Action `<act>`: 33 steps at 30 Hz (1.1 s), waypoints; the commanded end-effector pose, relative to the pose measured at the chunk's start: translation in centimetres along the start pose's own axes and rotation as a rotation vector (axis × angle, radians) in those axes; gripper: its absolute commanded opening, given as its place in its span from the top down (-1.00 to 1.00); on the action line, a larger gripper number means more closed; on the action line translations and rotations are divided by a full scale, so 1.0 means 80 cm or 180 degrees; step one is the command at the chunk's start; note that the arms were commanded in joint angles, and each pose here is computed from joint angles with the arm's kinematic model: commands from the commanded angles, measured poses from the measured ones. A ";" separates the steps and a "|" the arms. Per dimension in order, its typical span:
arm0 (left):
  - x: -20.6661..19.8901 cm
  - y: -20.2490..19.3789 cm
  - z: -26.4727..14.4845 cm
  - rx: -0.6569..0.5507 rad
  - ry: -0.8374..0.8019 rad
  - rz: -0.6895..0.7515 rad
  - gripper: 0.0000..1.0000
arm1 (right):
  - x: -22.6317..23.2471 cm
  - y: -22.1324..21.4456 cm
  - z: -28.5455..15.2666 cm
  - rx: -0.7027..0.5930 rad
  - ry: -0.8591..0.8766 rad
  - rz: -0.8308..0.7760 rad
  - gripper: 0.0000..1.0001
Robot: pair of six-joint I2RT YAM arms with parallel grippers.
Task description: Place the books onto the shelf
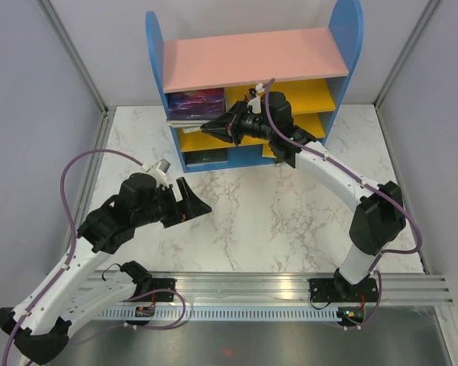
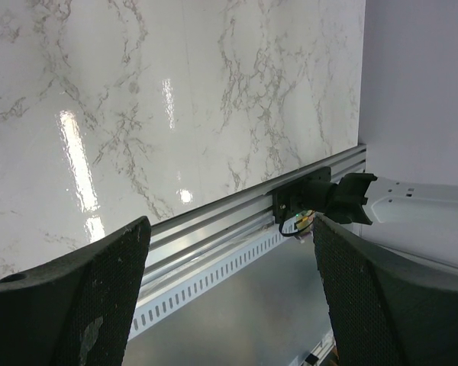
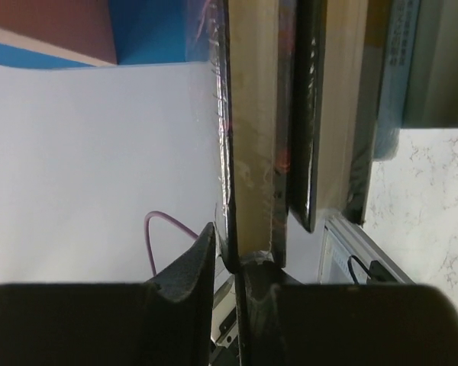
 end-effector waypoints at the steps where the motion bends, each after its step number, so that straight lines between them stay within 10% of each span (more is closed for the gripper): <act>1: -0.006 0.014 -0.008 -0.0140 -0.0034 0.0189 -0.78 | 0.019 0.003 0.013 -0.0024 0.0159 -0.0069 0.64; 22: -0.005 0.018 -0.004 -0.0103 0.0018 0.0228 -0.78 | 0.020 0.051 0.005 -0.0193 0.0184 -0.0104 0.64; 33: -0.002 0.025 -0.015 -0.0175 0.0199 0.0292 -0.81 | 0.043 -0.015 -0.095 -0.0180 0.0322 -0.0645 0.40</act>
Point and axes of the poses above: each gripper's point midway between its finger pads, its own z axis out along the fingers, its own x axis along the line the jaws close on, y = z × x, the point moved 7 cm from there along -z, back along the fingers, and after that the axes turned 13 degrees about z, right-handed, at the moved point
